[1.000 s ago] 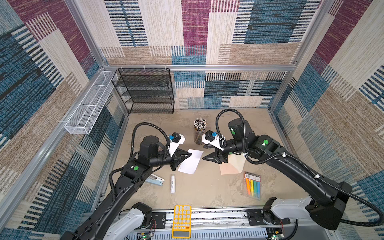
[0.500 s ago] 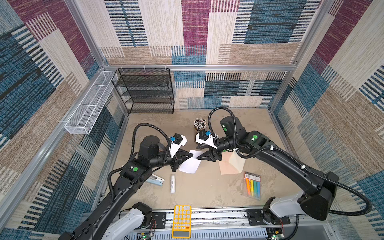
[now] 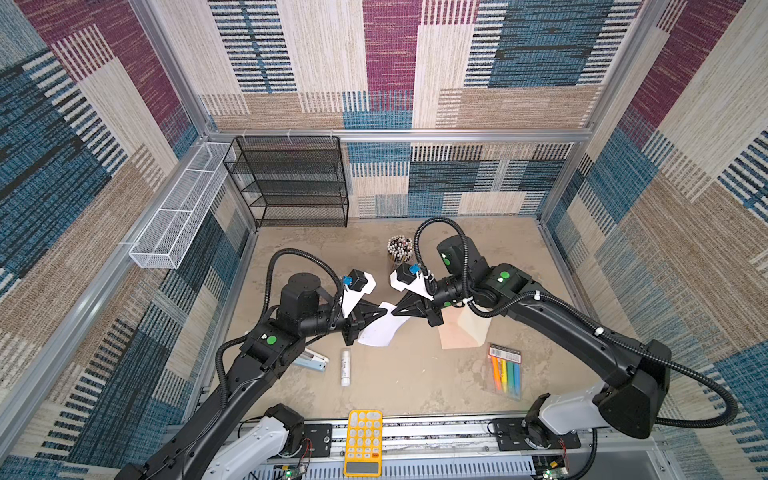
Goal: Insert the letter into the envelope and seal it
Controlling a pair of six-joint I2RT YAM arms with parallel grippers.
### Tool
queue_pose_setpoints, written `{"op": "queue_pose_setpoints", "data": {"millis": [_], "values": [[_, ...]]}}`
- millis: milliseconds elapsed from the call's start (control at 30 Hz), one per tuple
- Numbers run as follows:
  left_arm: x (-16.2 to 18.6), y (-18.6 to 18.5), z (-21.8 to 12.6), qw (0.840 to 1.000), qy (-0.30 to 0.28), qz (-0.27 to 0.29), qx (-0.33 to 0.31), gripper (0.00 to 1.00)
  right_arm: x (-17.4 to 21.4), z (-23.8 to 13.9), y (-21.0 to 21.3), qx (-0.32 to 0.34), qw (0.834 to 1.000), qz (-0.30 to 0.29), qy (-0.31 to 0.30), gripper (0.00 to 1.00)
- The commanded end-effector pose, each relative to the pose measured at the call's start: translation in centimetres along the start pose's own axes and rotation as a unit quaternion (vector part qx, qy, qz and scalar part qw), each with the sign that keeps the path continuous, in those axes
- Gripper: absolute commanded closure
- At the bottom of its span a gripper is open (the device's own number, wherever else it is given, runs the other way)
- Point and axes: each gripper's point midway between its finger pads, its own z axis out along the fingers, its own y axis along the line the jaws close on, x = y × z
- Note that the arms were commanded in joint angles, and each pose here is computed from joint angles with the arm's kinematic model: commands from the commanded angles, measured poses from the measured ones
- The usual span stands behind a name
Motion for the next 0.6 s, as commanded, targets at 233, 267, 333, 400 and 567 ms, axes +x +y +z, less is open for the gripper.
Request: {"op": "queue_pose_setpoints", "data": {"millis": [233, 267, 333, 400, 567], "values": [[-2.3, -0.8, 0.2, 0.999, -0.03, 0.01, 0.033, 0.64, -0.1, -0.3, 0.6, -0.009, 1.0, 0.001, -0.004, 1.0], [-2.4, -0.8, 0.2, 0.999, -0.03, 0.012, 0.034, 0.66, -0.1, -0.3, 0.6, -0.008, 1.0, 0.001, -0.003, 1.0], [-2.6, -0.9, 0.2, 0.999, -0.031, 0.018, 0.037, 0.68, 0.0, -0.4, 0.6, -0.006, 1.0, 0.002, -0.001, 1.0], [-2.8, -1.1, 0.3, 0.998, -0.031, 0.019, 0.046, 0.73, 0.3, -0.4, 0.6, -0.004, 1.0, 0.002, 0.002, 1.0], [-2.6, -1.5, 0.6, 0.997, -0.019, 0.013, 0.068, 0.87, 0.6, -0.5, 0.5, 0.003, 1.0, 0.0, 0.009, 1.0]]}}
